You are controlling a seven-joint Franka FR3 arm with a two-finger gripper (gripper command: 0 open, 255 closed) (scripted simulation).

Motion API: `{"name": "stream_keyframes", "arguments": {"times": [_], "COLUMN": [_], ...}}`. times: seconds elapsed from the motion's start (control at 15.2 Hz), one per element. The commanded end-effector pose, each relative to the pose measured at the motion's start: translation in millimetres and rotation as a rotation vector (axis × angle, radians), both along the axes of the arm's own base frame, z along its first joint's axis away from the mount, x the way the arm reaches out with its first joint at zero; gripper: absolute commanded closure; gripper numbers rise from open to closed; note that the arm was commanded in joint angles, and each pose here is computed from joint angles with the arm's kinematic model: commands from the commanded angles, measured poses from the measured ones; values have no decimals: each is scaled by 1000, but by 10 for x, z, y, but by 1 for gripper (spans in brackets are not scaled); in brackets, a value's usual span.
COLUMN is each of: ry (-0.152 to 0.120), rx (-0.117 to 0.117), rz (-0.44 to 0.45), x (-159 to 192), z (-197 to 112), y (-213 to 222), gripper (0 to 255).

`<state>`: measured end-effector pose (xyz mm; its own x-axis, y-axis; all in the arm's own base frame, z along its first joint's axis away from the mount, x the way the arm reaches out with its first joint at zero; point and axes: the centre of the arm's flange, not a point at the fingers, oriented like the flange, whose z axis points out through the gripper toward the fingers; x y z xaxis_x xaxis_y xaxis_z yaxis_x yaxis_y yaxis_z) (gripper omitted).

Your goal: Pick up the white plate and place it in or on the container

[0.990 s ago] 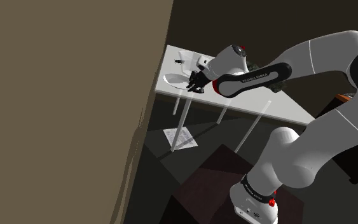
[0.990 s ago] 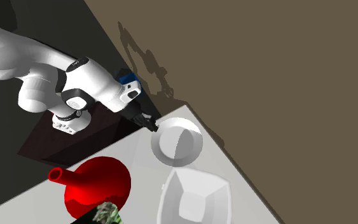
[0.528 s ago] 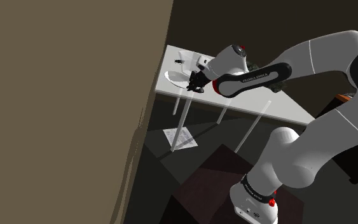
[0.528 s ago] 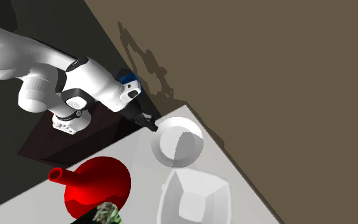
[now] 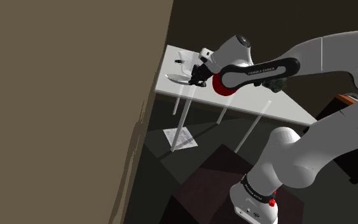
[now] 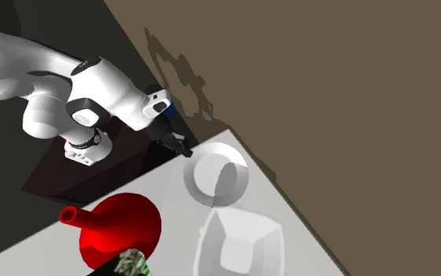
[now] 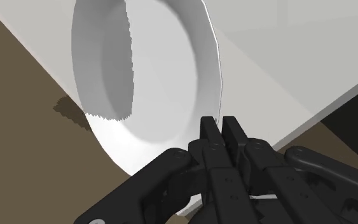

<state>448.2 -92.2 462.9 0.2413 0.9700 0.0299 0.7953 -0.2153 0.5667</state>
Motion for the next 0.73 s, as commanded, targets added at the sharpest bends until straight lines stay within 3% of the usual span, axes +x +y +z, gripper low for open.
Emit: {"name": "stream_keyframes", "arguments": {"times": [0.0,0.66], "ry": [1,1], "rx": [0,0], "rz": [0,0], "x": [1,1], "z": [101,629], "y": [-7,-7], "gripper": [255,255]}}
